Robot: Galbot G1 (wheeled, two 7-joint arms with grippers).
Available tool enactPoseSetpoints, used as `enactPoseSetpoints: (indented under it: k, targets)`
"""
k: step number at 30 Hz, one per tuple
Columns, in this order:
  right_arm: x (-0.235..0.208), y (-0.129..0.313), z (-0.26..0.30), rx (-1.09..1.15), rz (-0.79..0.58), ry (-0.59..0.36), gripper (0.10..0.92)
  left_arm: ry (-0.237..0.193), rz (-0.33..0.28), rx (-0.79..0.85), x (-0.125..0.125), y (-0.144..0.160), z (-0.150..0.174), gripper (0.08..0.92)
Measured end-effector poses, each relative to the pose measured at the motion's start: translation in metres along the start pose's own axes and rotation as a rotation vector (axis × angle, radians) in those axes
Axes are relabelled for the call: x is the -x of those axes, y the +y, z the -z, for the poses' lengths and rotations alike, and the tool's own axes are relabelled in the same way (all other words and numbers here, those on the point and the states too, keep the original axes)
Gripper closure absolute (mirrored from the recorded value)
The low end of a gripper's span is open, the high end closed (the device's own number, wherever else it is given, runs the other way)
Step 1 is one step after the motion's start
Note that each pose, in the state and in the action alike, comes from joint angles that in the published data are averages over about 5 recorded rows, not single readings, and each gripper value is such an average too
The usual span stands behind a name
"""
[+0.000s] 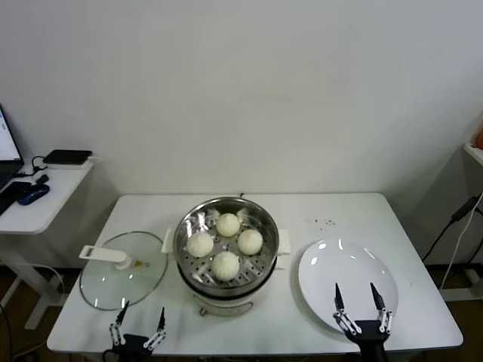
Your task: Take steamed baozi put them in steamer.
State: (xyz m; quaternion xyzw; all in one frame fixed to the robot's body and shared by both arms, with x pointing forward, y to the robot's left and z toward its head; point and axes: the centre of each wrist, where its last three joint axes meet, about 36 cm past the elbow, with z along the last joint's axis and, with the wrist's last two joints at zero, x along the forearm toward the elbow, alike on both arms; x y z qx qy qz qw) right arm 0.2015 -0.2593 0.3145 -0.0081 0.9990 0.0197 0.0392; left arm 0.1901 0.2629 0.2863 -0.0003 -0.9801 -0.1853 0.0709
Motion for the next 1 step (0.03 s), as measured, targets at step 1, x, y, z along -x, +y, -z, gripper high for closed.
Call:
enactPoseSetpoints:
  k: [1]
  targets:
    - [0.0000,0.0003,-0.0002,0.000,0.000,0.001,0.200,0.000,0.000,0.000,0.0001,0.0002,0.0001,0.177]
